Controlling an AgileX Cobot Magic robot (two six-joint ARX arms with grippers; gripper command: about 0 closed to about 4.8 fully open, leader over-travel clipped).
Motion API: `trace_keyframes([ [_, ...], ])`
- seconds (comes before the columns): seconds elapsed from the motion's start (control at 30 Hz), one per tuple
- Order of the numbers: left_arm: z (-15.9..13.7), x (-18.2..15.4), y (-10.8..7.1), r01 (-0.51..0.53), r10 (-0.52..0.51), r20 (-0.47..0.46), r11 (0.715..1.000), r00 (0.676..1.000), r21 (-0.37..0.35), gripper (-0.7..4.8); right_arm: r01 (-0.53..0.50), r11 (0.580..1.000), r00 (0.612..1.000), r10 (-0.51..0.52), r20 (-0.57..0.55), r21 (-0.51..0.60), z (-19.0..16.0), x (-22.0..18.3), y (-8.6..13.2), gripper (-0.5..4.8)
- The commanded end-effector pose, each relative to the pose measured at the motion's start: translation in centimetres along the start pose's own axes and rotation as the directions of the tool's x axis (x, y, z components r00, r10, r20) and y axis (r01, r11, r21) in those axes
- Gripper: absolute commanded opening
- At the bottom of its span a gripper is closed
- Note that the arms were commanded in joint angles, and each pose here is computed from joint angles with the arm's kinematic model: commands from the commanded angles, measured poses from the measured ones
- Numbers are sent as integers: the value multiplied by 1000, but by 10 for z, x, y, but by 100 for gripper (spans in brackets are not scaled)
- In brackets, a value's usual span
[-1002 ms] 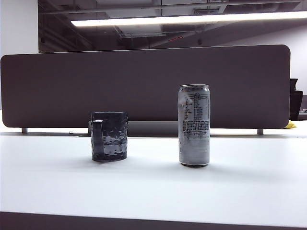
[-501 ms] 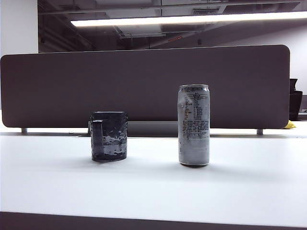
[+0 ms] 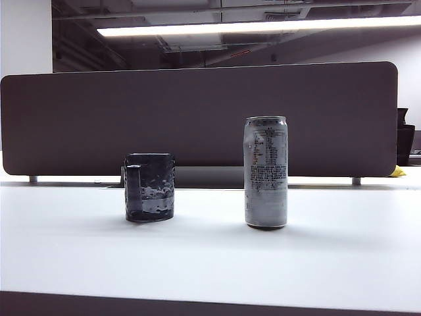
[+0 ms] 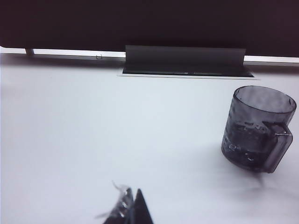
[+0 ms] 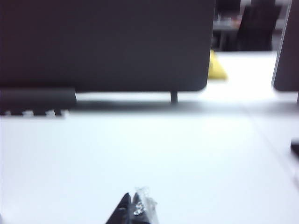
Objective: Pick up the metal can, pour some water into the cup, then place the can back on the table.
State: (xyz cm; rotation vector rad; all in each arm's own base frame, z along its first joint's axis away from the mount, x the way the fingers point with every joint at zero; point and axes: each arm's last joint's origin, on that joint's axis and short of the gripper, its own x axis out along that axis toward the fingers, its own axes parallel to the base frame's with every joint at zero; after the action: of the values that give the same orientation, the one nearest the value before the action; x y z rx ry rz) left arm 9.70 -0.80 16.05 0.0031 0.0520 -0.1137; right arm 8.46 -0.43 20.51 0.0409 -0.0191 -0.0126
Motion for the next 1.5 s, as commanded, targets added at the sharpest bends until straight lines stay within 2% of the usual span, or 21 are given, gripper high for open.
trace_keyframes([
  [0.03,1,0,0,0,0,11,1000,1000,-2,-5,-21,998,1000,21,-7,62,-14,5,0,1],
  [0.3,1,0,0,0,0,11,1000,1000,-2,-5,-43,996,999,45,-16,75,-40,12,0,1],
  [0.57,1,0,0,0,0,11,1000,1000,-2,-5,-13,999,1000,13,-12,51,-40,12,0,1],
  [1.5,1,0,0,0,0,11,1000,1000,-2,-5,-36,999,999,36,-13,38,-40,12,2,1],
])
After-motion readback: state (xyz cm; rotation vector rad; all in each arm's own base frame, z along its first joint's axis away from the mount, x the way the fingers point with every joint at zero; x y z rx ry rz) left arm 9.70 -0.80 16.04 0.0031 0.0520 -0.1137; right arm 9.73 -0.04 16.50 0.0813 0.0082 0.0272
